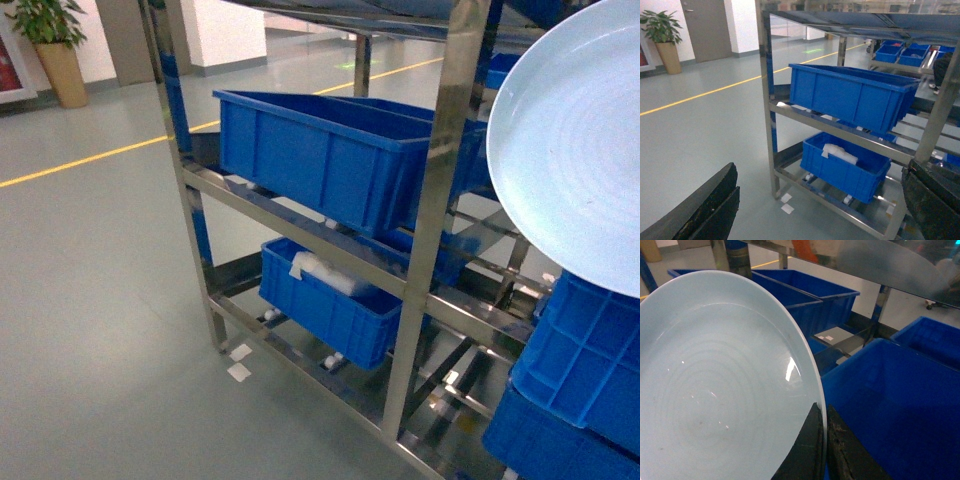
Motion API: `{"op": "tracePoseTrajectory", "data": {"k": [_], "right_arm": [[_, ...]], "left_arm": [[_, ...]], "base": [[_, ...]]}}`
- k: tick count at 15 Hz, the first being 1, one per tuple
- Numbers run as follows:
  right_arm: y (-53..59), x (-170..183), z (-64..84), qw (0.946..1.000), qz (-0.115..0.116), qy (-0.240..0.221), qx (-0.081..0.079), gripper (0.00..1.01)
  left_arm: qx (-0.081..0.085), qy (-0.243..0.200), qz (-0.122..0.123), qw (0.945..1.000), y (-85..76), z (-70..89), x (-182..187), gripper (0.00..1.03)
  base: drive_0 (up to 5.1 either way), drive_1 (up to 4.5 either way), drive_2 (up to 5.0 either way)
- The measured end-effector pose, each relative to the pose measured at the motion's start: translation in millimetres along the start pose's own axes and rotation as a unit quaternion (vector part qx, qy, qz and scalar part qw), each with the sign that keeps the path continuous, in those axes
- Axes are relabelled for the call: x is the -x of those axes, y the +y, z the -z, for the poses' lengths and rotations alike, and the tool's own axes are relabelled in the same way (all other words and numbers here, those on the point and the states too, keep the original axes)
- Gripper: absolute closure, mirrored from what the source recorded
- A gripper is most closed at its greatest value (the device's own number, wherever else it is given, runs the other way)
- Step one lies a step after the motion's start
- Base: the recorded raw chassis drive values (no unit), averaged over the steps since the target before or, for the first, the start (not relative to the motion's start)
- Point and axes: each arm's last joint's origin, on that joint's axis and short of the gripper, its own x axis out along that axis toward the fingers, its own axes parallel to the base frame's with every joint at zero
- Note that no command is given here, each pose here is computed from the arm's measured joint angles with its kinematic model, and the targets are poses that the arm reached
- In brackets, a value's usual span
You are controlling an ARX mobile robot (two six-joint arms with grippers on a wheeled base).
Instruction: Place blue tray on left shelf second layer neatly
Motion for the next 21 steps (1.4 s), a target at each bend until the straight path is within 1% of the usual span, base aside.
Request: {"op": "tracePoseTrajectory", "data": {"k": [2,3,4,5,8,10,21], "right_arm": [[0.0,0.0,-0.1,1.0,0.0,0.0,0.0,0.99],[0.0,0.0,-0.1,1.0,0.0,0.0,0.0,0.99],[-1.4,-0.1,0.4,1.0,0.006,0.002,-0.001,0.99],[-1.8,0.1,-0.2,1.0,0.007,-0.001,-0.001,0.99],[1.0,0.0,-0.2,1.0,-0.006,-0.001,0.0,0.99],[-0.2,0.0,0.0,1.0,0.001,0.0,0.0,0.99],[0.0,0.0,0.0,1.0,0.001,0.0,0.0,0.99]], "left_arm": [[0.0,0.0,0.0,1.0,0.0,0.0,0.0,0.05],[0.0,0.0,0.001,1.0,0.0,0.0,0.0,0.05],[0.0,-0.002,0.002,1.0,-0.1,-0.3,0.0,0.05],[0.0,0.001,0.0,1.0,0.0,0.1,0.0,0.05],[0.0,-0.002,-0.001,1.0,0.0,-0.3,0.0,0.05],[0.0,0.0,0.0,1.0,0.0,0.0,0.0,0.05],[0.0,0.0,0.0,1.0,0.0,0.0,0.0,0.05]], "base": [[-1.6,1.33,-4.5],[-6.5,0.96,1.0],[-6.5,0.96,1.0],[-6.5,0.96,1.0],[-6.5,0.96,1.0],[-6.5,0.96,1.0],[-6.5,0.96,1.0]]}}
